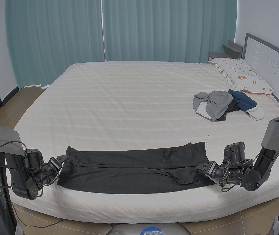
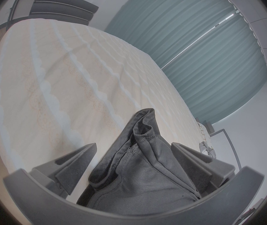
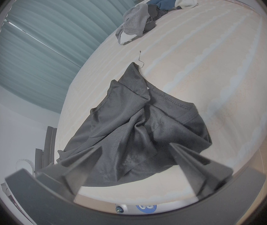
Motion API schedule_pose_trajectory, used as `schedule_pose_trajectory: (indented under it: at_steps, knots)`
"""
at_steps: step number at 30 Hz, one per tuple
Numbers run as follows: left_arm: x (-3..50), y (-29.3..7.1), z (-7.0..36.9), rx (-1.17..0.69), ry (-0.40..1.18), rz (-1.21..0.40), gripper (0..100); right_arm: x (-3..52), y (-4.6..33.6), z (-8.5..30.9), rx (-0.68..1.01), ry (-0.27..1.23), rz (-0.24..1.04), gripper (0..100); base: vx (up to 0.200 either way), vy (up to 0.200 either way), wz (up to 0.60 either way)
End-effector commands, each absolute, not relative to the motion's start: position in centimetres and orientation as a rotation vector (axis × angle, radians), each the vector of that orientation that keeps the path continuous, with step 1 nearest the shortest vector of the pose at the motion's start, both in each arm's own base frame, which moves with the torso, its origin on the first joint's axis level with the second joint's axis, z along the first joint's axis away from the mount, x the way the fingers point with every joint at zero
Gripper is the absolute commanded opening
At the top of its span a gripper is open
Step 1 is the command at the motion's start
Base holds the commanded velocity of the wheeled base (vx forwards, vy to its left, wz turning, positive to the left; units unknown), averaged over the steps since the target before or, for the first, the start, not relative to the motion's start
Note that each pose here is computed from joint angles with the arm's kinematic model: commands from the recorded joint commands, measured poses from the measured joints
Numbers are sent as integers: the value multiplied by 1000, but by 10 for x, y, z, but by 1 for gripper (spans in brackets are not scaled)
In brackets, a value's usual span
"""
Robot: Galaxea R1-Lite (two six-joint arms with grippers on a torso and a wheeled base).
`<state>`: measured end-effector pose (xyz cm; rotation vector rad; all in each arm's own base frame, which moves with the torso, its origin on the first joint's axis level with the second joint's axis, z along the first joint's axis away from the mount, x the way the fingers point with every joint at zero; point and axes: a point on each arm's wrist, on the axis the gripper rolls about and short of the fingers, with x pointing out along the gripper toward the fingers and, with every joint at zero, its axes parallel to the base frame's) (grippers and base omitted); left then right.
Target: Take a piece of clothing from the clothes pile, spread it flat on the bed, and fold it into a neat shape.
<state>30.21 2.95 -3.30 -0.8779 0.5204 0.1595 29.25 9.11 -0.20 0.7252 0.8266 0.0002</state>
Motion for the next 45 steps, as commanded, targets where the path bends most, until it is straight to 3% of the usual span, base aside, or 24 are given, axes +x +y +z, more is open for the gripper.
schedule_pose_trajectory:
  at_steps: [1,20,27,33,34,45]
  knots:
    - [302,30,-33,-880,521,161,100,293,89,-16,712,847,-14,0,0,0,0]
    - [302,30,-34,-879,524,161,100,288,82,-15,714,825,-17,0,0,0,0]
    - [302,30,-34,-879,523,161,100,292,83,-15,676,820,68,0,0,0,0]
    - [302,29,-35,-878,525,160,100,293,80,-16,655,819,69,0,0,0,0]
    - [302,29,-35,-878,525,160,100,292,79,-17,650,819,70,100,0,0,0]
    - [303,29,-35,-878,526,161,100,298,79,-29,648,797,105,100,0,0,0]
